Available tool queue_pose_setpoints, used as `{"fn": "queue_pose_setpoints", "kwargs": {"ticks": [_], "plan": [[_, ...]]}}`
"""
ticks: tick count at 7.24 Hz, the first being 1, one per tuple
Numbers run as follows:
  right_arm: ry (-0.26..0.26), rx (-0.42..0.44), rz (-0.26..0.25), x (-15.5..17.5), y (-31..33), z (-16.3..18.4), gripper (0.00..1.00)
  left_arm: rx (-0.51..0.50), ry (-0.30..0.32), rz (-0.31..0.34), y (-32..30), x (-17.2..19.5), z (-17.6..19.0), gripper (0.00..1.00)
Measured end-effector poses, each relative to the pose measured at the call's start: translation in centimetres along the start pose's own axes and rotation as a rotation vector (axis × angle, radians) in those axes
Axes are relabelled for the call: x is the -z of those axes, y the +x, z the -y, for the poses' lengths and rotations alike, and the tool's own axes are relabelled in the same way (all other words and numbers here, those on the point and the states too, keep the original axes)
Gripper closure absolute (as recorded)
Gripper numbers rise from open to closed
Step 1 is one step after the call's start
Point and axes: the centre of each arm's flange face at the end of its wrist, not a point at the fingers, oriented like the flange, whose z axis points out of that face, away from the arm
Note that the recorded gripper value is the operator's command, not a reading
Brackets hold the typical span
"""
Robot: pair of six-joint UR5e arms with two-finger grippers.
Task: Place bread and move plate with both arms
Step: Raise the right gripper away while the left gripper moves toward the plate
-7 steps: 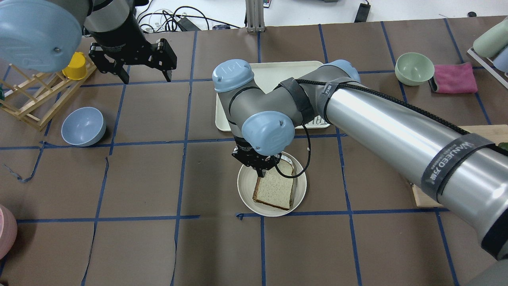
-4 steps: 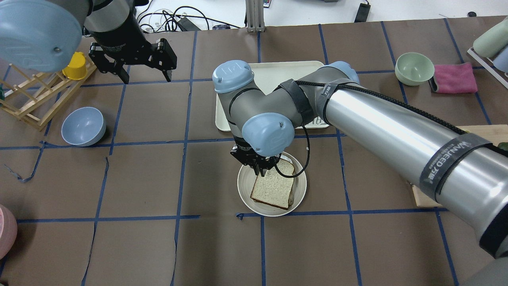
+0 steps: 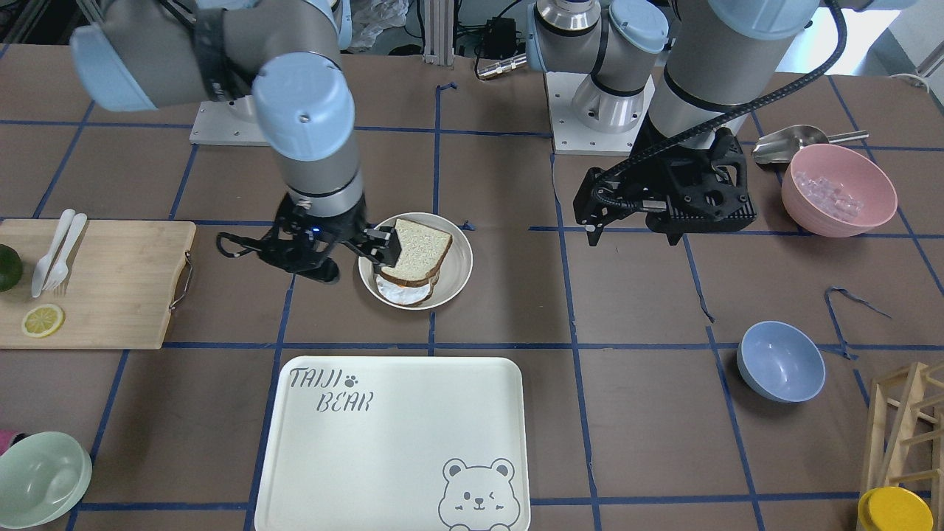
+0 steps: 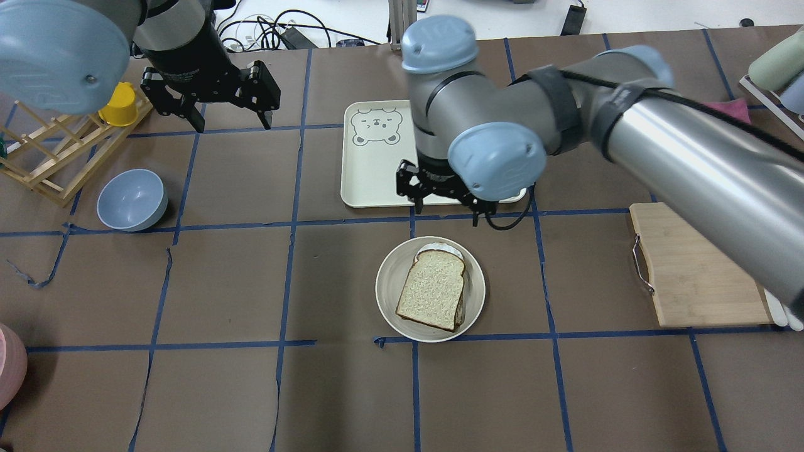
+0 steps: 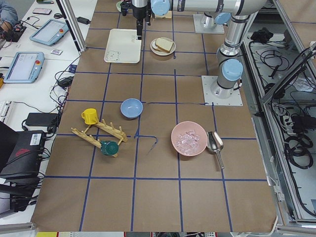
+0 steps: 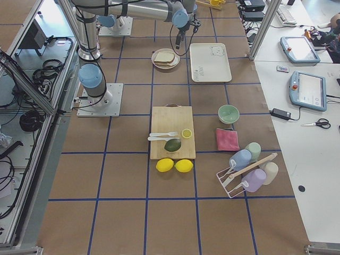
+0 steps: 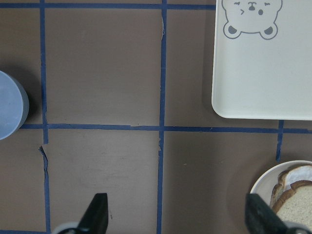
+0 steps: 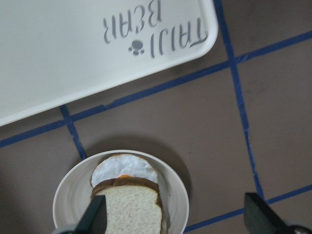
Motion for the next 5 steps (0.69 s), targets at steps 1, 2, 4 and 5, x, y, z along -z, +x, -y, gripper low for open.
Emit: {"fn": "queue_pose_setpoints", "kwargs": {"ticks": [1, 2, 4, 5], "plan": [[0.034, 0.044, -0.016, 1.4, 3.9, 2.1, 0.0, 0.001, -0.007, 0.0, 0.2, -0.3, -0.3, 0.0], [0.056, 0.068, -0.037, 2.3, 7.4, 3.8, 0.0, -0.002, -0.025, 0.002, 1.0, -1.1, -1.1, 0.0], [0.061, 0.092, -0.053, 4.8, 15.3, 5.5, 0.0, 0.027, -0.033, 0.004, 4.5, -4.2, -3.2, 0.0], [0.046, 0.119, -0.053, 6.9, 18.0, 4.0, 0.0, 0.043, -0.038, 0.005, 6.5, -6.4, -4.4, 0.0]]}}
